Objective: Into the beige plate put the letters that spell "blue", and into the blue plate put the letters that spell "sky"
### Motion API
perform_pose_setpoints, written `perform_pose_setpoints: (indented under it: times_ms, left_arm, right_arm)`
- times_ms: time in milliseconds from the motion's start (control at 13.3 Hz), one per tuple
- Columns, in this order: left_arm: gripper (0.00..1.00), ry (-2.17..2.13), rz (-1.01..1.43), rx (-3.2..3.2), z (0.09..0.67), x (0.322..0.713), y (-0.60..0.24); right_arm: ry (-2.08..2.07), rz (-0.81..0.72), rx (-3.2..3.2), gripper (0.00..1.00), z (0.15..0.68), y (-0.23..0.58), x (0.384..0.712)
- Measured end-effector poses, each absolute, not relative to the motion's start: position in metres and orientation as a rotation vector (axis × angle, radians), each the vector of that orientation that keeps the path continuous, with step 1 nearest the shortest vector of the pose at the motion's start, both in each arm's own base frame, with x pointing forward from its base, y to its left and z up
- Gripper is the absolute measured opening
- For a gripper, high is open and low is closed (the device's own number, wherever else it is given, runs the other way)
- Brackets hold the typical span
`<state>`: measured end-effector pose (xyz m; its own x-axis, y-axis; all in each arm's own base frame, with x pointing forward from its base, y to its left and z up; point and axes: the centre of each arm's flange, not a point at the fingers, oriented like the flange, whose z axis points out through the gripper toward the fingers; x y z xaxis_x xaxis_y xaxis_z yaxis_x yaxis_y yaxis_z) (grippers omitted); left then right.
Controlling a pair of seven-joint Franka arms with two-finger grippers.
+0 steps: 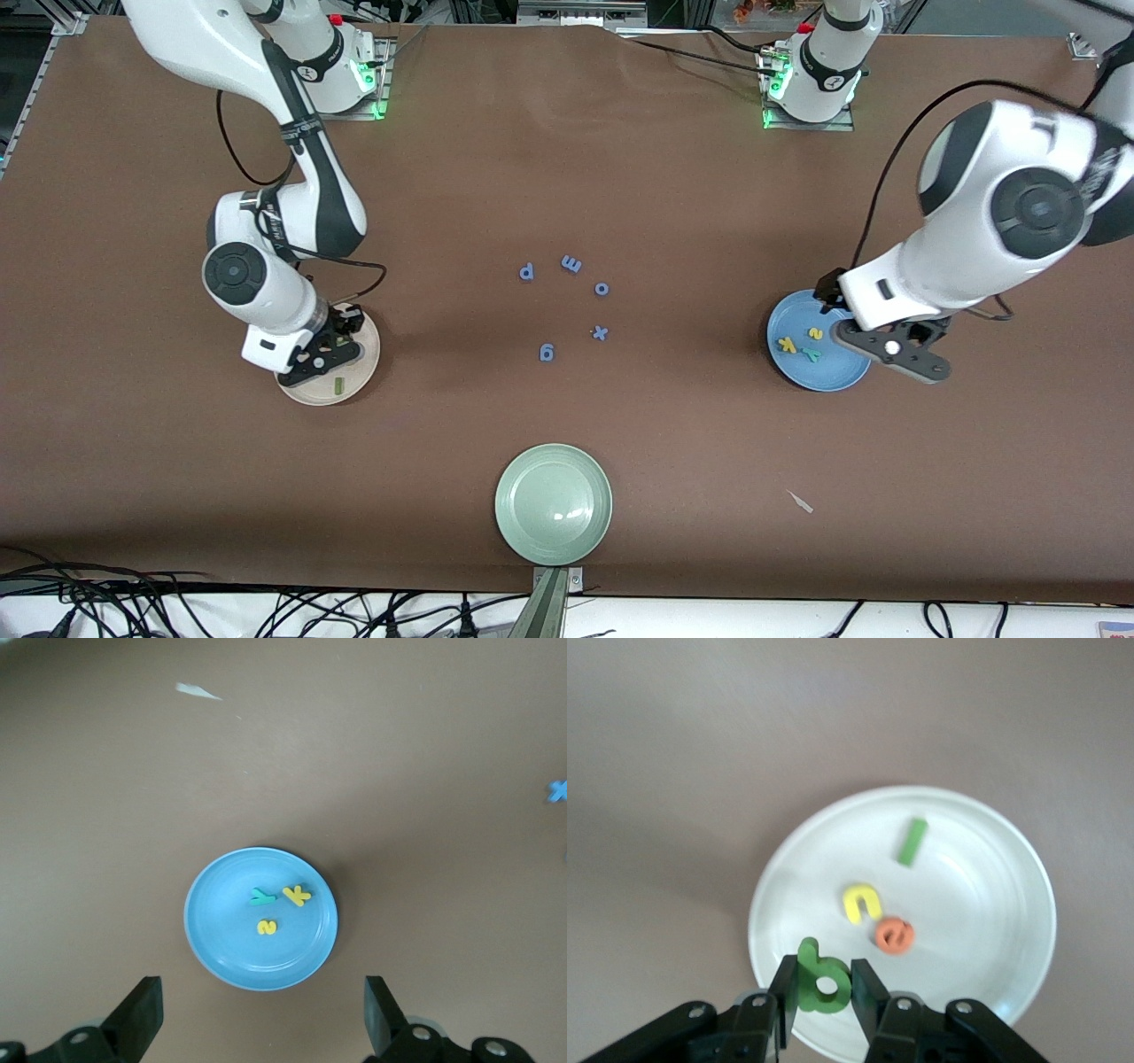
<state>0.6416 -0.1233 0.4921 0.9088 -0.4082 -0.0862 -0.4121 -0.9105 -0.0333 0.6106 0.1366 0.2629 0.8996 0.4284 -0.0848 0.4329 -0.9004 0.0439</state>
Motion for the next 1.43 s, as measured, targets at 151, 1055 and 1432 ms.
perform_pose_setpoints:
  times_ms: [151,1055,1432]
  left_arm:
    - [1.0,0.588,0.048,-3.057,0.528,0.649,-0.105]
    - [1.0,0.065,-0.05,-3.159,0.59,0.572,-0.056]
    - [1.0,0.041,-0.049,-3.143,0.58,0.553,-0.044]
  right_arm:
    - [0.687,-0.118,3.005,0.48,0.264,0.141,0.604]
    - [0.496,0.035,3.135,1.0,0.45,0.137,0.592]
    - [0.412,-0.079,3.123,1.0,0.534,0.101,0.576]
